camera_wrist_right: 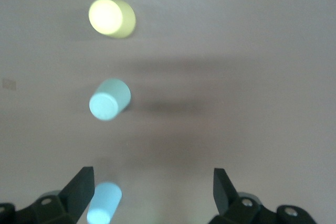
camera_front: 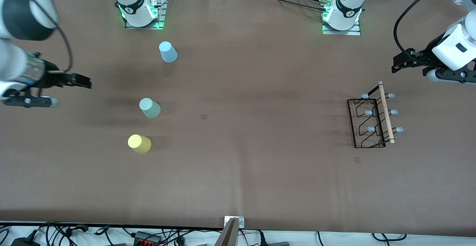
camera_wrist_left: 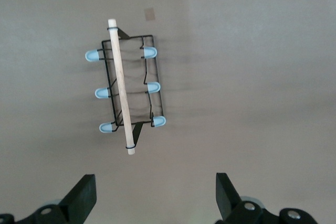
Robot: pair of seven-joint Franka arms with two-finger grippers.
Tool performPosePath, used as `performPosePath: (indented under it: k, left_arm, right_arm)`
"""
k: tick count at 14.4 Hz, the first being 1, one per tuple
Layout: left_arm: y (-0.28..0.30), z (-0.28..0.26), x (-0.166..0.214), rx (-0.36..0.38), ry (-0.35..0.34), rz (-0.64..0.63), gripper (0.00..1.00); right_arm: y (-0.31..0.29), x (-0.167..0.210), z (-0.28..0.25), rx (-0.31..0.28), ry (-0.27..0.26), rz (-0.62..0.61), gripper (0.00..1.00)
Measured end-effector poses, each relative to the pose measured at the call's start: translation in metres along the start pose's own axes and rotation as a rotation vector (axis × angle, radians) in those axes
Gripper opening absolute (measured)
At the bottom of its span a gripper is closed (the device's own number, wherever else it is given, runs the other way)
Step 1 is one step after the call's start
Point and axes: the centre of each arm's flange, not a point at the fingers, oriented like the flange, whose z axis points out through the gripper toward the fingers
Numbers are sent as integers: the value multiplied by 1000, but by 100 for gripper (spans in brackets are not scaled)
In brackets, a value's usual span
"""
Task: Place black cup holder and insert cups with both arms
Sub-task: 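Reach the right gripper to the teal cup while the left gripper reaches the rack, then grasp the teal cup with the right gripper while the left gripper grasps the rack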
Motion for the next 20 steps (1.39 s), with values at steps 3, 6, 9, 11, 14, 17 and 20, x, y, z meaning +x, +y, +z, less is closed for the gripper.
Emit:
performPosePath:
  k: [3,6,9,11,14,17,20]
  left_arm:
    - [-5,21,4,-9,-80,-8,100]
    - [-17,36,9,-17,-118,-26,100]
    - [-33,55,24,0,-100,-45,100]
    - [-39,78,44,21,-46,-46,100]
    - [-46,110,60,27,-8,-52,99]
    - [-56,140,62,34,46,-64,96]
    - [-60,171,58,36,81,-70,92]
  right_arm:
    - [-31,-22,65,2,110,-14,100]
    - [-56,-43,120,4,121,0,100]
    - [-64,-43,151,2,107,-5,100]
    - [-67,-38,167,4,111,-9,100]
    - [-83,-32,190,9,134,-35,100]
    - [-93,-30,209,10,132,-51,100]
    - [-96,-31,229,8,121,-57,100]
